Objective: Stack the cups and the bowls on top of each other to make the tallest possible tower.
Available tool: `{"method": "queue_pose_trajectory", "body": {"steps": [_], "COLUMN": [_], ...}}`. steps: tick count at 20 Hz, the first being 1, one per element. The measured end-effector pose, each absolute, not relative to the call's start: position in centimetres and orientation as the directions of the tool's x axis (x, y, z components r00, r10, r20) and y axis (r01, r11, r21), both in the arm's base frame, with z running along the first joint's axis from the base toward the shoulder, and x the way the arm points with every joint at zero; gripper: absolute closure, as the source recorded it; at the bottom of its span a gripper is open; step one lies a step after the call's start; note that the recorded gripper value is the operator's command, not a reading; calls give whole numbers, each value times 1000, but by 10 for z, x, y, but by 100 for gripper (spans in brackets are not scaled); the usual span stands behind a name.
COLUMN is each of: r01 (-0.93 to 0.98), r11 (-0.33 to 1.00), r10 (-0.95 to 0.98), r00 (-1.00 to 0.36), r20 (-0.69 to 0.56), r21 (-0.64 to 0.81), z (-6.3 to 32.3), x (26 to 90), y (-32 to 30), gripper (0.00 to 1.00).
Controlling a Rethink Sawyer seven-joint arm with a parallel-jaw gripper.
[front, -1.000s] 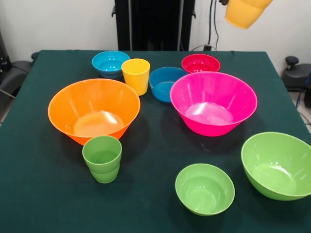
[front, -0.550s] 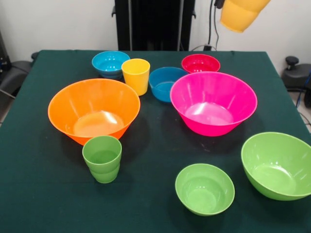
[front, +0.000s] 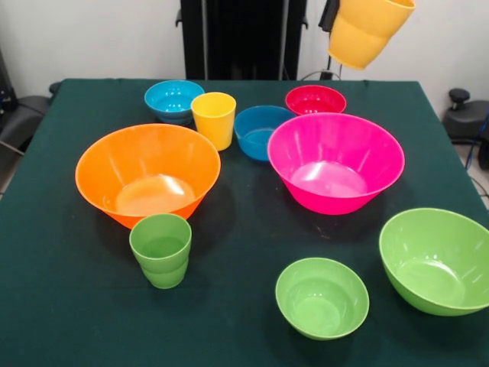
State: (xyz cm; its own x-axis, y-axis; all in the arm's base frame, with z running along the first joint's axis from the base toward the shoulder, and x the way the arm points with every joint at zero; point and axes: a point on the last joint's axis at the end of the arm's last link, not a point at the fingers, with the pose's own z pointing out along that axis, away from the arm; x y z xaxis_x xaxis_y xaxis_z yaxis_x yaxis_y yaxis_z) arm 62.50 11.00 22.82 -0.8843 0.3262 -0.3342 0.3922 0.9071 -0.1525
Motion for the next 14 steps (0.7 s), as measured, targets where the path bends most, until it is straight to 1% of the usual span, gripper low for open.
{"method": "queue_pose_trajectory", "body": {"steps": [8,14], "r01": [411,418], "r11": [901,897], "r10": [350,363], "r00": [-880,-883], "r20": [-321,-298], "r21": [-142,-146], "z": [236,232], "x": [605,589], "y": [104,101], "gripper": [100,100]}}
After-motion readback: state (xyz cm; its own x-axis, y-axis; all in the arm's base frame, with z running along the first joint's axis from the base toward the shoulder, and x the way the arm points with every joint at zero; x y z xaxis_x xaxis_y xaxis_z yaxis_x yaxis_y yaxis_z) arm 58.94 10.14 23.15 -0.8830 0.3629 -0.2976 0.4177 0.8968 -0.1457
